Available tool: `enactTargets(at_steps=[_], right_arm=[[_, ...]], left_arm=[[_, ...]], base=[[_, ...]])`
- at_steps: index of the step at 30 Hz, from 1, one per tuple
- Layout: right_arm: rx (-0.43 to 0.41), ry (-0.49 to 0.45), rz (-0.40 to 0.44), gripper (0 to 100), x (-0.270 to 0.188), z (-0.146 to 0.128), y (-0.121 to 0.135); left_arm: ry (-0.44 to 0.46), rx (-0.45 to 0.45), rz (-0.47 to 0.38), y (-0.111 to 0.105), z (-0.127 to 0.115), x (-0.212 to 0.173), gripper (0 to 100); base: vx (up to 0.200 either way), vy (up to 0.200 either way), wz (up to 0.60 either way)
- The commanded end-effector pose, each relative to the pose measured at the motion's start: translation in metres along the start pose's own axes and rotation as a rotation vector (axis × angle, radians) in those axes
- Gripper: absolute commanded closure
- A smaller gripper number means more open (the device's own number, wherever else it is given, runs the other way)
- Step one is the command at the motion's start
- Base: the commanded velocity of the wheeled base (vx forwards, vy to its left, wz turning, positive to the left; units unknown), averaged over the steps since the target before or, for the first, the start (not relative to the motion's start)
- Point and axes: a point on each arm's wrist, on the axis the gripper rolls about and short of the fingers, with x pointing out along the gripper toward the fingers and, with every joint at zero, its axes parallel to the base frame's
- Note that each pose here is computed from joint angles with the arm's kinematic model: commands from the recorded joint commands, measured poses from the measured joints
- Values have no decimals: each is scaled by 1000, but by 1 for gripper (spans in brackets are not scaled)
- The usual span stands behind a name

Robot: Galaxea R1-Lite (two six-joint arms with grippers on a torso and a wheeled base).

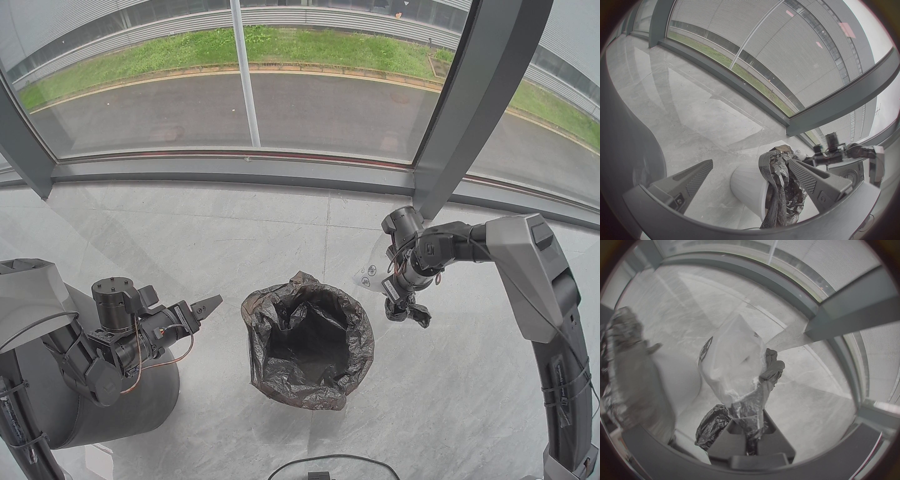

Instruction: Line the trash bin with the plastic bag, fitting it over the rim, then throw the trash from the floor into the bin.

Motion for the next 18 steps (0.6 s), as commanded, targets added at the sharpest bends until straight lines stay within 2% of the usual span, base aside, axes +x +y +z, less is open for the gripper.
enactTargets(at_steps=[1, 4, 5, 6, 9, 15, 18], right_arm=[[-172, -109, -18, 100, -154, 26, 29], [-153, -106, 45, 100, -193, 19, 55], [-151, -103, 46, 100, -194, 18, 56], [-151, -58, 69, 100, -206, 10, 66], [-129, -13, 89, 100, -216, 2, 79], [-89, 126, 90, 100, -208, -14, 98], [-25, 219, 127, 100, -192, -20, 109]], left_arm=[[-24, 11, -18, -3, 0, -5, 0], [-26, 15, -17, -3, 1, -5, 0], [-27, 15, -18, -3, 1, -5, 0], [-29, 16, -18, -2, 2, -6, 0], [-30, 16, -16, -2, 2, -6, 0], [-27, 16, -16, -2, 1, -5, 0], [-28, 16, -15, -2, 1, -5, 0]], base=[[0, 0, 0], [0, 0, 0], [0, 0, 0], [0, 0, 0], [0, 0, 0], [0, 0, 0], [0, 0, 0]])
